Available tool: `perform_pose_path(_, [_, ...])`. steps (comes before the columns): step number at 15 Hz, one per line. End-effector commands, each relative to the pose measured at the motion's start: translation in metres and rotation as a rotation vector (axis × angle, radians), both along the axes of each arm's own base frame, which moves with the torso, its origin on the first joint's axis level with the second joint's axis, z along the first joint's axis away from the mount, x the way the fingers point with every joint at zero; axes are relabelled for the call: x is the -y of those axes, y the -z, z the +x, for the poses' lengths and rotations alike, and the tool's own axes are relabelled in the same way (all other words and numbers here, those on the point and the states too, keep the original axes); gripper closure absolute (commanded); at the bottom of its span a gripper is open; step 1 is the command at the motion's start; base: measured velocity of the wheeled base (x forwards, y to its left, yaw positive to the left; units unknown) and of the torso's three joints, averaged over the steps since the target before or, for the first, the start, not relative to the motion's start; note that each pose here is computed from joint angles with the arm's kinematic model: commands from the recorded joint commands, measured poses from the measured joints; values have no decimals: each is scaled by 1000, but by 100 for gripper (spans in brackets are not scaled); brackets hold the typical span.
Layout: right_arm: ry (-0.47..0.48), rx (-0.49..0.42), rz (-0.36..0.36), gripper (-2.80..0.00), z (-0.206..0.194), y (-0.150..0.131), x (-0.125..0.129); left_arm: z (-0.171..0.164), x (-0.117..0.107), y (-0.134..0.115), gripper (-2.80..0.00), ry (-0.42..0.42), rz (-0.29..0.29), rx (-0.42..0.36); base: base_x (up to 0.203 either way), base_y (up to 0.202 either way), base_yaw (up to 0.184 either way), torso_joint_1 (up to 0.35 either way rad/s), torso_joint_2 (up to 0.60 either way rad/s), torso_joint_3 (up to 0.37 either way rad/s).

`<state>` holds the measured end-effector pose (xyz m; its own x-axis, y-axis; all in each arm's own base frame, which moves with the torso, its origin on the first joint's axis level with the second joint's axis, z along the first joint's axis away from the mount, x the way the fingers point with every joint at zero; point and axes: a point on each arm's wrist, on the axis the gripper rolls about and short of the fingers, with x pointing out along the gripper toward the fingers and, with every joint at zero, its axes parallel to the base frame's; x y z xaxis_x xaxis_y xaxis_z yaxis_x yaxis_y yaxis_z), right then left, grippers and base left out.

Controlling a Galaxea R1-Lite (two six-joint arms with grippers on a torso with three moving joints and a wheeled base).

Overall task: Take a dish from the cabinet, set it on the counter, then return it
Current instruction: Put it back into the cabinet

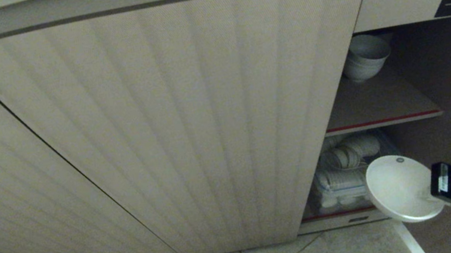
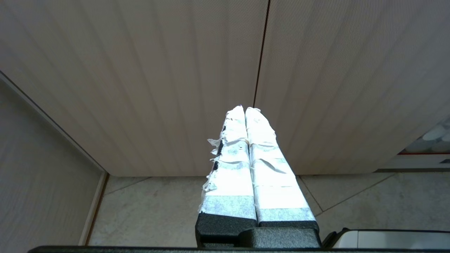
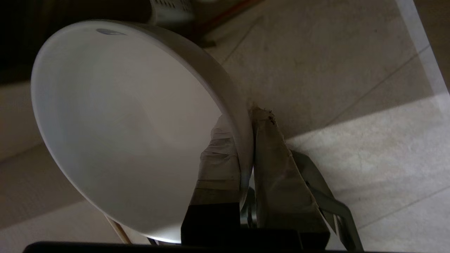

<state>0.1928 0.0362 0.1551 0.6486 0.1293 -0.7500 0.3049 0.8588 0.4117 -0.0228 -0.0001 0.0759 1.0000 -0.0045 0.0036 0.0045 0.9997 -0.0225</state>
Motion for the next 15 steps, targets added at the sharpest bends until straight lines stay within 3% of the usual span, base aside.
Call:
perform_pose_path(1, [16,-10,3,0,14,1,0,0,0,0,0,2,0,1,0,0,0,0,0,0])
perform_pose_path(15, [187,22,167,0,63,-15,1,0,0,0,0,0,0,1,0,0,0,0,0,0])
